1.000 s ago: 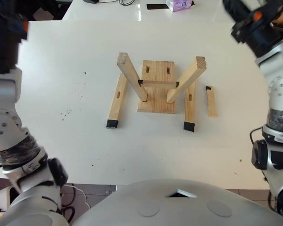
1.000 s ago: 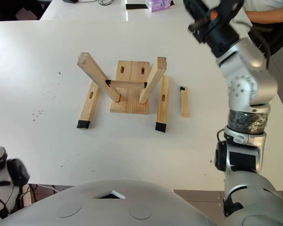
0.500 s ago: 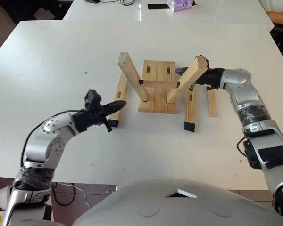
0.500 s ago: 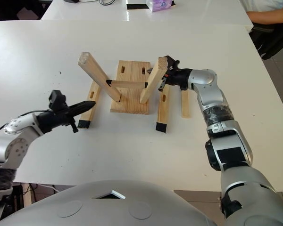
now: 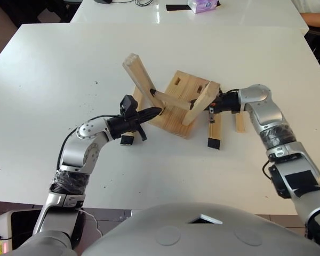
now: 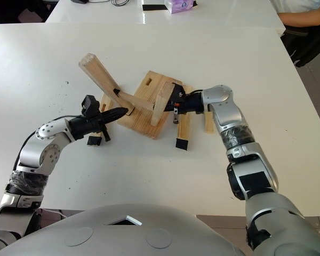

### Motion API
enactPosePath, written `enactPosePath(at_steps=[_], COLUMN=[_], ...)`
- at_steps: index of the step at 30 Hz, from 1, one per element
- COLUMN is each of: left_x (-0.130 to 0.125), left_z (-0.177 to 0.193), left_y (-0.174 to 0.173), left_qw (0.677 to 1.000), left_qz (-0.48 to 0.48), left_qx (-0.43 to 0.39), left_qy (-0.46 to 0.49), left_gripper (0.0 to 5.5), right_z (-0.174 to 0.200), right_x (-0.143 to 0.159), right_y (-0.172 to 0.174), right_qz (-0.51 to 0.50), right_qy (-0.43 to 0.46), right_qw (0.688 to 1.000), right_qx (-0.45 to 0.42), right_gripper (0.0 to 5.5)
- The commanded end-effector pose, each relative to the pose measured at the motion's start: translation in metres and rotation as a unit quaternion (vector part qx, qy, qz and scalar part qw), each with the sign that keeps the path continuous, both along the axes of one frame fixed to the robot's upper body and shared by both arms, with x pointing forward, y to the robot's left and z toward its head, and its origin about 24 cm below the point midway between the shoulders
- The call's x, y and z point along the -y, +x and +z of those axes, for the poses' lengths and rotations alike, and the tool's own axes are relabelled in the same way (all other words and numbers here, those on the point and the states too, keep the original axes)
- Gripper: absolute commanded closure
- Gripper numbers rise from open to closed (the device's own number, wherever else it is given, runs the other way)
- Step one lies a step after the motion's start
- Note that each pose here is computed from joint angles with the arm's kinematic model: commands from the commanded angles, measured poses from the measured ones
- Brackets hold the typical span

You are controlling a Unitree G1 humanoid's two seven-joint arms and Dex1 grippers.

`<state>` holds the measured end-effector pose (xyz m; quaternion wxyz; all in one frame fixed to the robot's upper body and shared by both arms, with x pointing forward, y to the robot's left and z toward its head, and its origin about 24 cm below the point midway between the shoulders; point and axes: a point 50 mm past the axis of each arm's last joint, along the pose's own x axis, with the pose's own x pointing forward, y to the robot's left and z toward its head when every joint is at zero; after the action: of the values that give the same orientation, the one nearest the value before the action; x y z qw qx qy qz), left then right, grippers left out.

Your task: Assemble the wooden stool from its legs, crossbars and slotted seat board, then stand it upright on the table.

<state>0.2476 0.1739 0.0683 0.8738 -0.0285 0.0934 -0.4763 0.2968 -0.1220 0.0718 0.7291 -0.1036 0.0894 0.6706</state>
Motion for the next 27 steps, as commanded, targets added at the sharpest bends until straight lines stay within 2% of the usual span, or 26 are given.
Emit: enactPosePath(at_steps=[1, 9, 12, 17, 22, 25, 27], left_x=[-0.011, -0.02, -0.019, -0.035, -0.071, -0.084, -0.081], left_z=[0.005, 0.014, 0.018, 0.028, 0.037, 0.037, 0.033], left_y=[0.007, 0.033, 0.045, 0.042, 0.022, 0.002, -0.024], left_qw=[0.999, 0.995, 0.992, 0.984, 0.968, 0.973, 0.987], left_qz=[0.016, 0.081, 0.099, 0.16, 0.24, 0.225, 0.16], left_qx=[0.017, 0.053, 0.069, 0.084, 0.071, 0.043, 0.0], left_qy=[0.024, 0.034, 0.034, 0.01, -0.016, -0.005, 0.001], left_gripper=[5.5, 5.5, 5.5, 5.5, 5.5, 5.5, 5.5], right_z=[-0.002, -0.001, 0.006, 0.023, 0.024, 0.014, 0.006], right_x=[-0.017, -0.042, -0.04, -0.001, 0.026, 0.031, 0.034], right_y=[-0.021, -0.063, -0.07, -0.039, 0.01, 0.034, 0.049], right_qz=[-0.006, -0.034, -0.061, -0.158, -0.241, -0.275, -0.294], right_qy=[0.045, 0.113, 0.131, 0.115, 0.035, -0.024, -0.063], right_qw=[0.998, 0.983, 0.979, 0.978, 0.97, 0.96, 0.951], right_qx=[-0.043, -0.143, -0.146, -0.067, 0.016, 0.055, 0.07], right_gripper=[5.47, 5.47, 5.47, 5.47, 5.47, 5.47, 5.47])
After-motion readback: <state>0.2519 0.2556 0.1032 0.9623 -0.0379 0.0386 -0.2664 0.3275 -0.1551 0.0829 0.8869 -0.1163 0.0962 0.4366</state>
